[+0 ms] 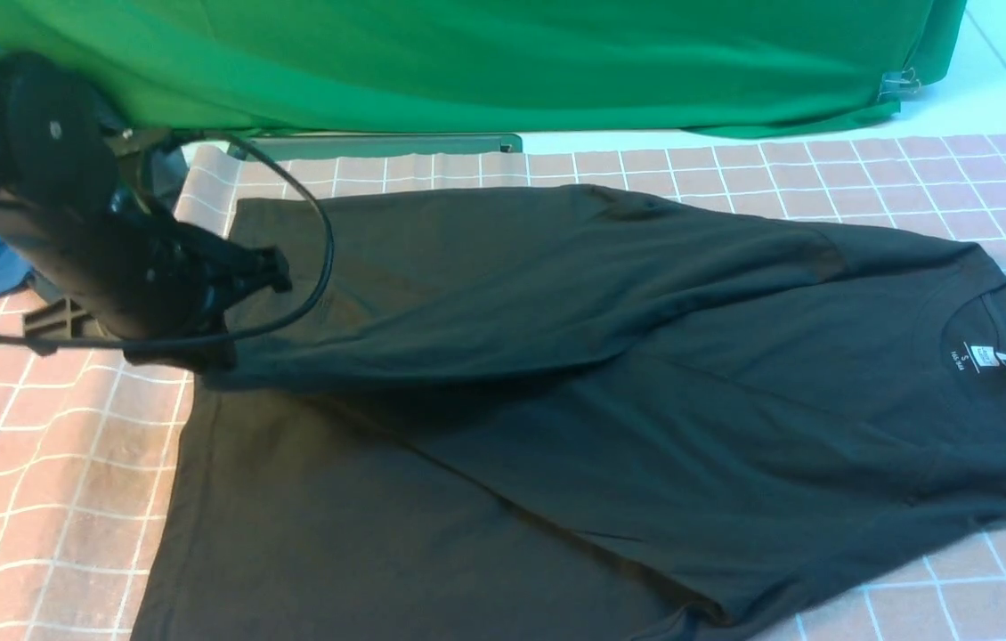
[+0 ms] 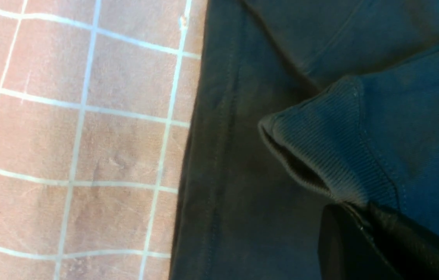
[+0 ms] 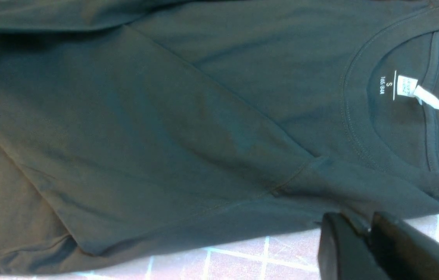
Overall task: Fold a long-sleeved shirt over a pink coffee tablecloth.
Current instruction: 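Fold the left side of the dark shirt inward over its body with the left gripper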
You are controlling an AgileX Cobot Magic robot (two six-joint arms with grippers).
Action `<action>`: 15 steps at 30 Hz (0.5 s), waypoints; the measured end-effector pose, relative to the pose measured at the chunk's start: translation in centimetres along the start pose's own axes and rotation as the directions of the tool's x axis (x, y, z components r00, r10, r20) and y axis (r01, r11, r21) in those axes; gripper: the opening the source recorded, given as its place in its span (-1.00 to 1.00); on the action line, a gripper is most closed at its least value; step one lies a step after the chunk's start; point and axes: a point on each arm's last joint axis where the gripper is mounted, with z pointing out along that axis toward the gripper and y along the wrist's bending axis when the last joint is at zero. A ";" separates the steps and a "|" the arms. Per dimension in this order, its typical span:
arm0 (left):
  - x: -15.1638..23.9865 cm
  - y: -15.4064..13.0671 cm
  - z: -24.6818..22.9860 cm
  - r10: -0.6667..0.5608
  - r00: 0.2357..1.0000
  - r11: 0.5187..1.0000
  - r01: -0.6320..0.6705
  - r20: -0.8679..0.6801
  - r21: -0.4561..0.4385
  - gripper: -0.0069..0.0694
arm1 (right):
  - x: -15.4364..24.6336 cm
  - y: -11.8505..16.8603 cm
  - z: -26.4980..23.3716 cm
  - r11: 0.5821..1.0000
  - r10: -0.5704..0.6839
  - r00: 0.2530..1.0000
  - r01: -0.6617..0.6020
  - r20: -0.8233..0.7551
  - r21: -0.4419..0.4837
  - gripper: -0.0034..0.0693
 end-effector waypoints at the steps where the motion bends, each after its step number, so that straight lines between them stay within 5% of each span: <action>1: 0.2 0.1 0.2 -0.004 1.000 1.000 0.004 0.000 -0.001 -0.74 | 0.0 0.0 0.0 1.000 0.001 1.000 -0.001 -0.002 -0.001 -0.51; 10: 1.7 0.6 1.8 -0.024 0.999 1.000 0.024 -0.041 -0.012 -0.64 | 0.0 0.0 0.0 1.000 0.001 1.000 -0.001 -0.003 -0.002 -0.48; 15: 1.8 0.6 1.8 -0.030 0.999 0.999 0.030 -0.040 -0.012 -0.21 | 0.0 0.0 0.0 1.000 0.001 1.000 -0.001 -0.003 -0.002 -0.46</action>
